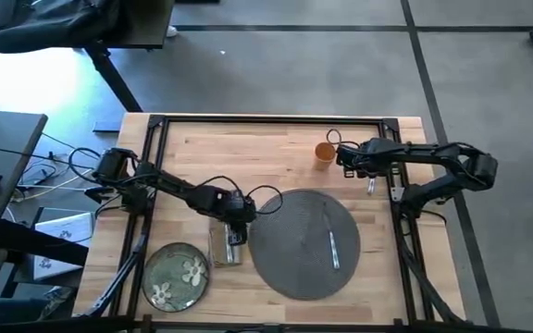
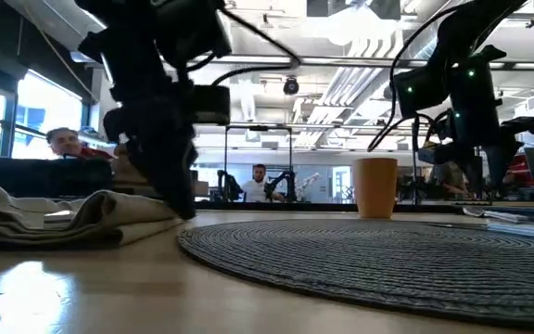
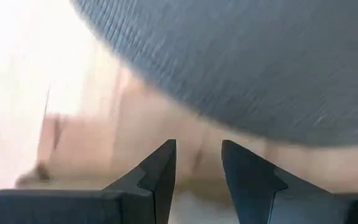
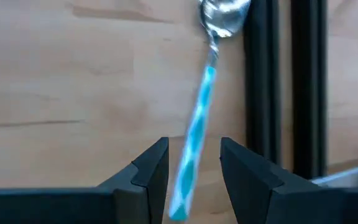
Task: Set table place
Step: Adjust the gray table mat
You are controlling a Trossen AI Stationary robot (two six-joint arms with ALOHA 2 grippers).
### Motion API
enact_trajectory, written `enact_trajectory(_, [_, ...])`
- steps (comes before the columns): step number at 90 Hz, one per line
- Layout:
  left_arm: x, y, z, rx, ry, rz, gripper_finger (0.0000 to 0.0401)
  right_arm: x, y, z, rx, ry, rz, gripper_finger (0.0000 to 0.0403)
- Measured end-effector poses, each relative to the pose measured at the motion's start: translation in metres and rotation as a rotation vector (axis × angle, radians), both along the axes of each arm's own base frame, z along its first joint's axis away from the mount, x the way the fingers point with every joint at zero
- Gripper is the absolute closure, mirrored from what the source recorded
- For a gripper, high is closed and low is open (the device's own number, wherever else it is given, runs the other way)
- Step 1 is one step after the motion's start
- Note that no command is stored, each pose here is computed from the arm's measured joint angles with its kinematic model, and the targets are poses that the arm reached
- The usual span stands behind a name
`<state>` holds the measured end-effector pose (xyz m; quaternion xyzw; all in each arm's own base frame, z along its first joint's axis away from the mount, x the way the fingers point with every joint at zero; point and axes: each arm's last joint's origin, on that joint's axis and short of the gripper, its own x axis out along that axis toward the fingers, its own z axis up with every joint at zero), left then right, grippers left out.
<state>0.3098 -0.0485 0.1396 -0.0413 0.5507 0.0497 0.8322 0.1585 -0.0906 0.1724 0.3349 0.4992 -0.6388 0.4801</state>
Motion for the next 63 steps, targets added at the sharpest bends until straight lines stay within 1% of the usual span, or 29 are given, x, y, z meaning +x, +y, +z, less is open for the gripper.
enact_trajectory(11, [-0.001, -0.001, 0.002, 0.000, -0.005, -0.003, 0.0286, -0.001, 0.000, 0.000, 0.006, 0.008, 0.010, 0.0281])
enact_trajectory(23, [0.007, -0.006, 0.013, -0.024, -0.131, -0.030, 0.0286, 0.000, 0.000, 0.000, 0.004, 0.005, 0.010, 0.0281])
enact_trajectory(33, [0.015, -0.013, 0.018, -0.046, -0.237, -0.102, 0.0286, 0.000, 0.000, 0.000, 0.004, 0.005, 0.024, 0.0281])
enact_trajectory(38, [0.019, -0.014, 0.019, -0.040, -0.271, -0.139, 0.0286, 0.000, 0.000, 0.000, -0.002, 0.004, 0.024, 0.0281])
enact_trajectory(46, [0.021, -0.015, 0.012, -0.038, -0.258, -0.182, 0.0286, 0.001, -0.001, 0.000, -0.007, -0.007, 0.025, 0.0281])
enact_trajectory(63, [0.023, -0.010, -0.013, -0.044, -0.162, -0.170, 0.0286, 0.003, -0.002, 0.000, -0.016, -0.024, 0.025, 0.0281])
